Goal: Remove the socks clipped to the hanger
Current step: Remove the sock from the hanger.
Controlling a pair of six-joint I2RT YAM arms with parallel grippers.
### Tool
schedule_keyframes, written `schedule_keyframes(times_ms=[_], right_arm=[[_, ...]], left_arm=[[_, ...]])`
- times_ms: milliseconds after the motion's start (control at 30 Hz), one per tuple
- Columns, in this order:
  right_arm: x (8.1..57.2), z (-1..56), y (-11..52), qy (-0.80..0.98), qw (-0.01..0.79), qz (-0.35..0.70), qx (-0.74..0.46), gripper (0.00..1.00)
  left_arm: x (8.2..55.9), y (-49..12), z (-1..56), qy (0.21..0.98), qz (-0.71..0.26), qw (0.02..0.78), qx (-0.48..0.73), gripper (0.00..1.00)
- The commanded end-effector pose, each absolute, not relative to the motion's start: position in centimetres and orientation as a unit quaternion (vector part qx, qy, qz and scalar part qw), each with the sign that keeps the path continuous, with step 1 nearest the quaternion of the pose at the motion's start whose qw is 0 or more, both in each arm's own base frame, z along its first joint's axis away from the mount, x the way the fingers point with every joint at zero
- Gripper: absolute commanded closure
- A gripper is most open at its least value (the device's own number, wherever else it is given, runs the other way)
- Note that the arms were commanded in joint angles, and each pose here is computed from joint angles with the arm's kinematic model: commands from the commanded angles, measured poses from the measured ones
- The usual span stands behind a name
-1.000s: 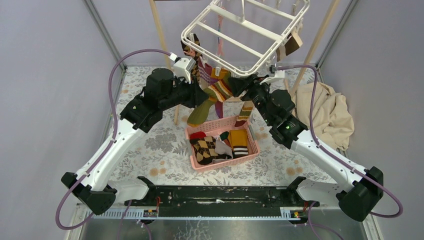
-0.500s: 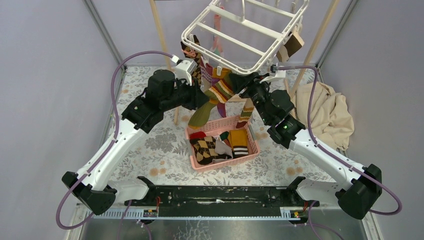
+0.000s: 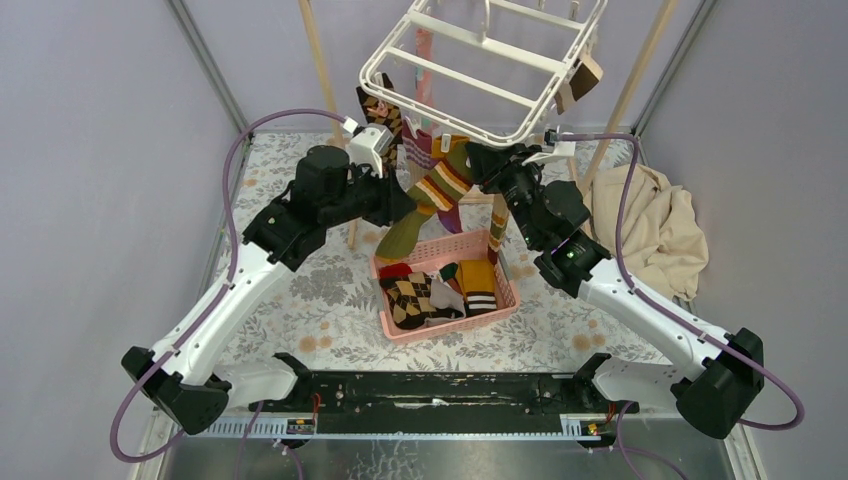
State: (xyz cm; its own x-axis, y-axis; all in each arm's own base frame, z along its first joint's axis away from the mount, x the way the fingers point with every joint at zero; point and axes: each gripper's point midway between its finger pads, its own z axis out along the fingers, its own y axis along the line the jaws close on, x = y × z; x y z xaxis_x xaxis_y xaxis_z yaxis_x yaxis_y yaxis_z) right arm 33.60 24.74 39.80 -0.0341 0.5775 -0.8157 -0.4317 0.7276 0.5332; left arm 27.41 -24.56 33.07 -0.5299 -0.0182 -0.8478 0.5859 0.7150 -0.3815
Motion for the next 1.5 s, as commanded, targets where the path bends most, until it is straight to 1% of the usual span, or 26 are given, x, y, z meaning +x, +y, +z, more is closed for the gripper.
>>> schedule_keyframes(times_ms=[0, 167, 400, 800, 867, 900, 933, 967, 1033, 1100, 1167, 1200, 1333, 1467], right_arm=[[33.0, 42.6, 23.6, 0.581, 0.719, 0.374, 0.079, 0.92], [33.0, 42.3, 23.4, 0.584, 0.719, 0.367, 0.079, 0.90], [32.9, 42.2, 23.1, 0.585, 0.720, 0.365, 0.080, 0.90], [32.7, 41.9, 23.0, 0.586, 0.719, 0.365, 0.079, 0.88], [32.5, 41.8, 22.8, 0.586, 0.719, 0.364, 0.081, 0.86], [32.5, 41.7, 22.7, 0.587, 0.719, 0.363, 0.081, 0.82], [32.5, 41.5, 22.6, 0.588, 0.719, 0.362, 0.081, 0.75], [32.4, 41.3, 22.7, 0.590, 0.717, 0.361, 0.080, 0.67], [32.4, 40.9, 22.7, 0.594, 0.715, 0.359, 0.079, 0.55], [32.4, 40.3, 22.7, 0.599, 0.712, 0.358, 0.076, 0.46], [32.2, 39.9, 22.9, 0.602, 0.710, 0.358, 0.071, 0.43], [32.1, 39.7, 22.9, 0.603, 0.709, 0.358, 0.068, 0.41], [31.8, 38.6, 22.9, 0.614, 0.704, 0.352, 0.053, 0.37], [31.1, 36.5, 23.0, 0.630, 0.693, 0.349, 0.032, 0.35]], left_arm=[[26.7, -24.2, 34.4, 0.793, -0.345, 0.469, 0.179, 0.73], [25.6, -23.5, 34.4, 0.793, -0.349, 0.467, 0.174, 0.73], [24.1, -22.7, 33.8, 0.797, -0.354, 0.459, 0.168, 0.73], [22.8, -23.8, 32.9, 0.793, -0.394, 0.432, 0.171, 0.75], [22.9, -23.9, 32.7, 0.793, -0.396, 0.430, 0.171, 0.75], [23.0, -24.0, 32.6, 0.793, -0.397, 0.430, 0.170, 0.74], [23.1, -24.0, 32.4, 0.794, -0.396, 0.429, 0.170, 0.73], [23.2, -24.1, 32.4, 0.793, -0.396, 0.430, 0.169, 0.72], [23.5, -24.2, 32.3, 0.793, -0.395, 0.433, 0.168, 0.66], [24.0, -24.2, 32.2, 0.793, -0.390, 0.437, 0.166, 0.55], [24.6, -24.2, 32.1, 0.795, -0.381, 0.444, 0.161, 0.43], [24.8, -24.1, 32.0, 0.796, -0.378, 0.446, 0.160, 0.39], [25.6, -24.1, 31.8, 0.795, -0.369, 0.455, 0.158, 0.31], [26.4, -24.2, 31.7, 0.794, -0.362, 0.464, 0.153, 0.26]])
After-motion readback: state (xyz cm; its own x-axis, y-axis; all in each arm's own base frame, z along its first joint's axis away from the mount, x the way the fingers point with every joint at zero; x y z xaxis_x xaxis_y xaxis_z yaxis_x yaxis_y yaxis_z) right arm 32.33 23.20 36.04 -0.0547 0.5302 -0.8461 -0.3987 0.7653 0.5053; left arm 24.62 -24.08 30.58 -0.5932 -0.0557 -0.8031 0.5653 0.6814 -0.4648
